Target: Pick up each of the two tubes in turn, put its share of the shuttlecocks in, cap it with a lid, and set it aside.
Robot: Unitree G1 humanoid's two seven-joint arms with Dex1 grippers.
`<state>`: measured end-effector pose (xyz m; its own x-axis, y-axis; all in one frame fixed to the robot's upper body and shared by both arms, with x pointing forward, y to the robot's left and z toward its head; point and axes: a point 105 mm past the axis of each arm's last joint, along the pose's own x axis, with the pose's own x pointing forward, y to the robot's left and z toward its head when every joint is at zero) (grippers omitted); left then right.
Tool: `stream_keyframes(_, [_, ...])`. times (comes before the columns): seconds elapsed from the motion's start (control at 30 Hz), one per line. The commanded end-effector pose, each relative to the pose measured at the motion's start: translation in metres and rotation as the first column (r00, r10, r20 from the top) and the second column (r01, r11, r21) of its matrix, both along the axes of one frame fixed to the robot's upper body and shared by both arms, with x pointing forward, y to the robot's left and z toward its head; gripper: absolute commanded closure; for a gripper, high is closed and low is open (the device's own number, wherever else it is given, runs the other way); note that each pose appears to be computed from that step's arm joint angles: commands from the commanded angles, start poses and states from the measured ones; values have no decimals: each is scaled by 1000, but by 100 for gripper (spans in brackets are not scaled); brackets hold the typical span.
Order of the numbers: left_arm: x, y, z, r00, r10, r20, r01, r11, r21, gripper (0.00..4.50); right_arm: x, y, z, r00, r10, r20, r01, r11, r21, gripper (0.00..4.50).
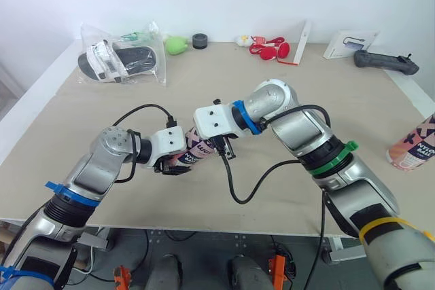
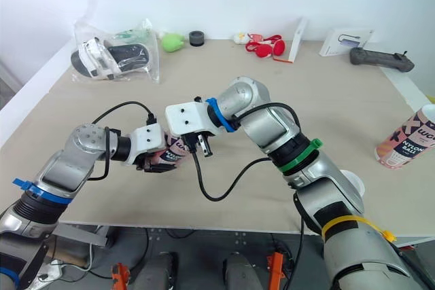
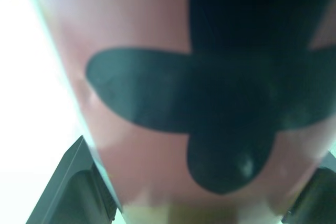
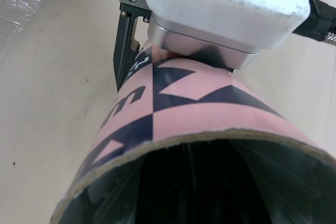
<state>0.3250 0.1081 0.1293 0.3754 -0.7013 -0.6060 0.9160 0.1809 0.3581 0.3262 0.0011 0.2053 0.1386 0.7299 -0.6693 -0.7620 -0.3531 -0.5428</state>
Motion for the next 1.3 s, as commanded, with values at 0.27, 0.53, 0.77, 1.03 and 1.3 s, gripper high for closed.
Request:
stream_keyframes(0.27, [-7,-10,-14,998,-42,-52,42,999,7,143,-6,-25,62,999,-4,42,0,995,98,443])
stream_keyframes(0.53, [-5,-10,-13,998,-41,-50,41,999,7,143,-8,-31,61,1000,-11,7,10,996,92,443])
stream_keyframes(0.77, [-7,-22,7,997,-73,2,73,992,-104,143,-22,-75,90,999,-21,-43,28,985,170,443])
stream_keyframes(1.03, [-3,-46,33,994,-64,88,89,945,-314,143,-15,-194,59,929,-359,-88,351,932,-95,368])
stream_keyframes(1.3, [-6,-87,27,997,-7,72,46,839,-542,143,-16,-291,15,785,-618,-31,563,734,-380,7])
